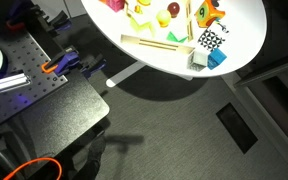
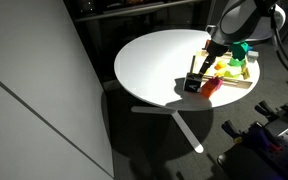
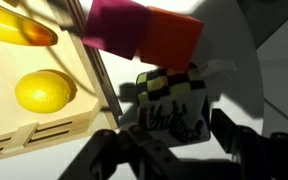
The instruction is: Remove the plushy cube from the crate and put it on the table
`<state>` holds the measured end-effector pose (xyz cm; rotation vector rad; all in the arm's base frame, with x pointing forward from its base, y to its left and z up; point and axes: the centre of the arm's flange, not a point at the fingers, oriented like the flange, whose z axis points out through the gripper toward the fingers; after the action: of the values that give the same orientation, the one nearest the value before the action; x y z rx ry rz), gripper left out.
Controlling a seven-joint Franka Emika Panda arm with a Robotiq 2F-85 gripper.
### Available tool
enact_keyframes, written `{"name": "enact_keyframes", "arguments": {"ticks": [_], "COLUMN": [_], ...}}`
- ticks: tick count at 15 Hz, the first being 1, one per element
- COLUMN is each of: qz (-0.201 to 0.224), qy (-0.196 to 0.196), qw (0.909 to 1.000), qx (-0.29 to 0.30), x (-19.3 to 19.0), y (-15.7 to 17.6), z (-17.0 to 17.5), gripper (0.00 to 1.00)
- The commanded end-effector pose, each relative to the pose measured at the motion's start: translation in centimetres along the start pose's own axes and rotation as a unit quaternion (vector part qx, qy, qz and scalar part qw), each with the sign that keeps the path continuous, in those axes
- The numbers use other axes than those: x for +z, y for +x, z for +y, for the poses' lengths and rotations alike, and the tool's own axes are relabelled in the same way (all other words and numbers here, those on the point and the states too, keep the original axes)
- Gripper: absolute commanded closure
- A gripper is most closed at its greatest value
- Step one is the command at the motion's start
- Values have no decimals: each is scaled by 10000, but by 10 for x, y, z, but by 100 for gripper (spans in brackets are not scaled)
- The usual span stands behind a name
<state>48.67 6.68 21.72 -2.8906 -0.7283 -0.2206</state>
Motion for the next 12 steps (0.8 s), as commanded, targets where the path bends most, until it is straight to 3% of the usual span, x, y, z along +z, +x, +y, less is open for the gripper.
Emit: {"name": "enact_keyframes", "arguments": {"ticks": [1,6,12], "qz": [159,52,-545], "qy": [-97,-325,-441], "qw": [9998,9985,9914], "qx": [26,443,1107], "x": [-27,-48,-66], "y": [-5,-4,-14], "z": [-7,-5,4], "gripper": [4,0,0]}}
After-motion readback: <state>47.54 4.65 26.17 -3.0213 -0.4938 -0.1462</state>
